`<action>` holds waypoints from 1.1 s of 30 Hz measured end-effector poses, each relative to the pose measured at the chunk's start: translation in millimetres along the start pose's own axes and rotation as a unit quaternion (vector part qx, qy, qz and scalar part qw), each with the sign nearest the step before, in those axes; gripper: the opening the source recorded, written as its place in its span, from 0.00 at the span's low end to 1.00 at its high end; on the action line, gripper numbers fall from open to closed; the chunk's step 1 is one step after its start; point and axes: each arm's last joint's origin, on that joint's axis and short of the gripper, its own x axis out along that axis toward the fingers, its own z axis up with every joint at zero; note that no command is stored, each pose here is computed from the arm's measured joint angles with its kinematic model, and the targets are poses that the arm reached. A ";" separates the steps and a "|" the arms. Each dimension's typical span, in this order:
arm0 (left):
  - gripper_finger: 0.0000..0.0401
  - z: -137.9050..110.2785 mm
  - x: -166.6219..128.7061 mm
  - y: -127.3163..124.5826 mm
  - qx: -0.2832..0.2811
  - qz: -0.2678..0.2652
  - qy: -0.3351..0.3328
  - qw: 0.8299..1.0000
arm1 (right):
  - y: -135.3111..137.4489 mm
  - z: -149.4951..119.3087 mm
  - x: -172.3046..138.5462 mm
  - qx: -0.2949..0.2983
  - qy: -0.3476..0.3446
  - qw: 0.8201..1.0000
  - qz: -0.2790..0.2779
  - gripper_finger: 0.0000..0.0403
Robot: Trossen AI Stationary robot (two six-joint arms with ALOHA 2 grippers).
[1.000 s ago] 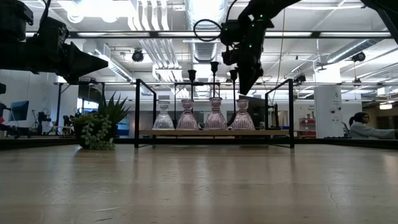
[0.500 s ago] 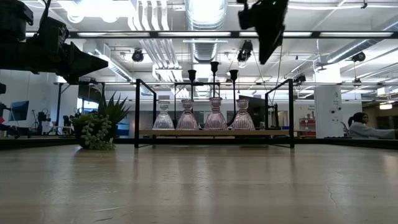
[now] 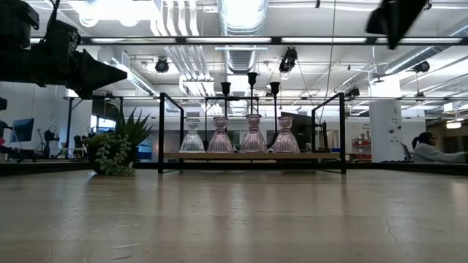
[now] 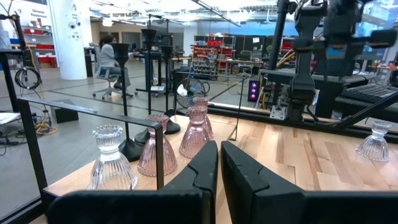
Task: Pick & Place candle stick holders
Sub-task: Put the transparent candle holder on the shelf
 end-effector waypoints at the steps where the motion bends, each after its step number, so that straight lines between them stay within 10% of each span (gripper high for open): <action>1: 0.06 0.0 0.0 0.0 0.000 0.000 0.000 1.000 | 3.6 -8.2 1.8 0.013 0.005 1.000 0.002 0.28; 33: 0.06 0.0 0.0 0.0 0.000 0.000 0.000 1.000 | 76.6 -112.5 52.4 0.125 0.091 0.987 0.035 0.22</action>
